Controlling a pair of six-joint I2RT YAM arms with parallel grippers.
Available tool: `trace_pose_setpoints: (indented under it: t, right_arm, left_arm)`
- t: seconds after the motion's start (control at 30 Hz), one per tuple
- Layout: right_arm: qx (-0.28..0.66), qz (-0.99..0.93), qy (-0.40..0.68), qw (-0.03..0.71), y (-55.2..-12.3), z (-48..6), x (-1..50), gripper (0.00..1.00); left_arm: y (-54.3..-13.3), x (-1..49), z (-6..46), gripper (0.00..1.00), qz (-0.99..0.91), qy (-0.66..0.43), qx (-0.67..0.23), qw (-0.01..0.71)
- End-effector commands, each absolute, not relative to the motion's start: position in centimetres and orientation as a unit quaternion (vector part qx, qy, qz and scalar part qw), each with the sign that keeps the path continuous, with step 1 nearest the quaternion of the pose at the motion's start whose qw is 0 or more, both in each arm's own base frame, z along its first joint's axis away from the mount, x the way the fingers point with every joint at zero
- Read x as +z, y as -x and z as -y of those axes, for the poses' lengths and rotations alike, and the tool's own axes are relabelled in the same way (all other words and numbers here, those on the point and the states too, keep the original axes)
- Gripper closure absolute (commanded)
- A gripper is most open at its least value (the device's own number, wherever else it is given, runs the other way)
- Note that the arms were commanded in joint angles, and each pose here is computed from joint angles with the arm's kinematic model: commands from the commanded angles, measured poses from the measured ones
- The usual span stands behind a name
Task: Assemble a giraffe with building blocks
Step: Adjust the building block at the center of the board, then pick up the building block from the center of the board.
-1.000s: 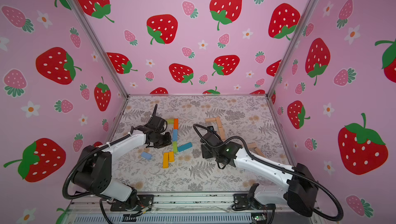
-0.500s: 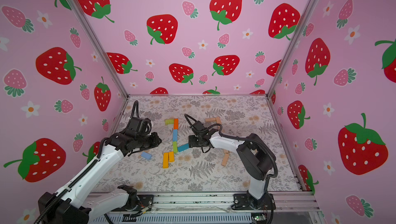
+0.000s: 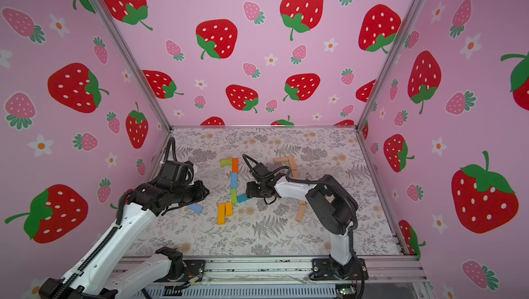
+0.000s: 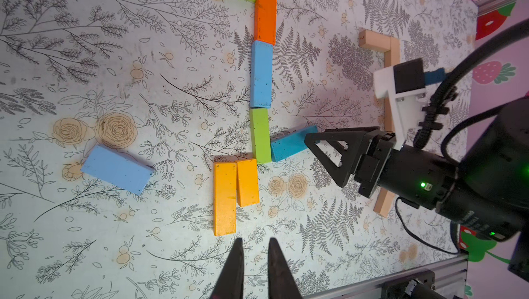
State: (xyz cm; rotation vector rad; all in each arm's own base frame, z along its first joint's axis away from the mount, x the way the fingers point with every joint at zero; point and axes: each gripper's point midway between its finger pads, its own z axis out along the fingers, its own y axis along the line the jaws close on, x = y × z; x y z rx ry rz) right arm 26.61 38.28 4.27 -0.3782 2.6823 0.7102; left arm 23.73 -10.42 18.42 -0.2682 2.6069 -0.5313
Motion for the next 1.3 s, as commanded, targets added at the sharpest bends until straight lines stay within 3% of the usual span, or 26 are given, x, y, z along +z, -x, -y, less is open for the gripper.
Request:
trace_pose_setpoints:
  t: [0.0,0.67,1.0,1.27]
  right_arm:
    - [0.256,-0.944,0.128,0.167,-26.5,-38.8,3.6,0.31]
    - [0.256,-0.943,0.141,0.162,-24.6,-38.9,3.9,0.37]
    - [0.198,-0.941,0.163,0.222,-25.3,-36.9,8.3,0.3]
    - [0.141,-0.941,0.221,0.214,-20.9,-40.3,10.1,0.31]
  left_arm:
    - [-23.5,18.9,9.8,0.81,-0.949,0.099,-0.182,0.239]
    - [-23.7,19.0,9.1,0.81,-0.948,0.1,-0.177,0.244]
    - [-23.8,19.8,9.1,0.81,-0.945,0.101,-0.184,0.252]
    - [-22.9,24.0,8.2,0.81,-0.925,0.118,-0.192,0.305]
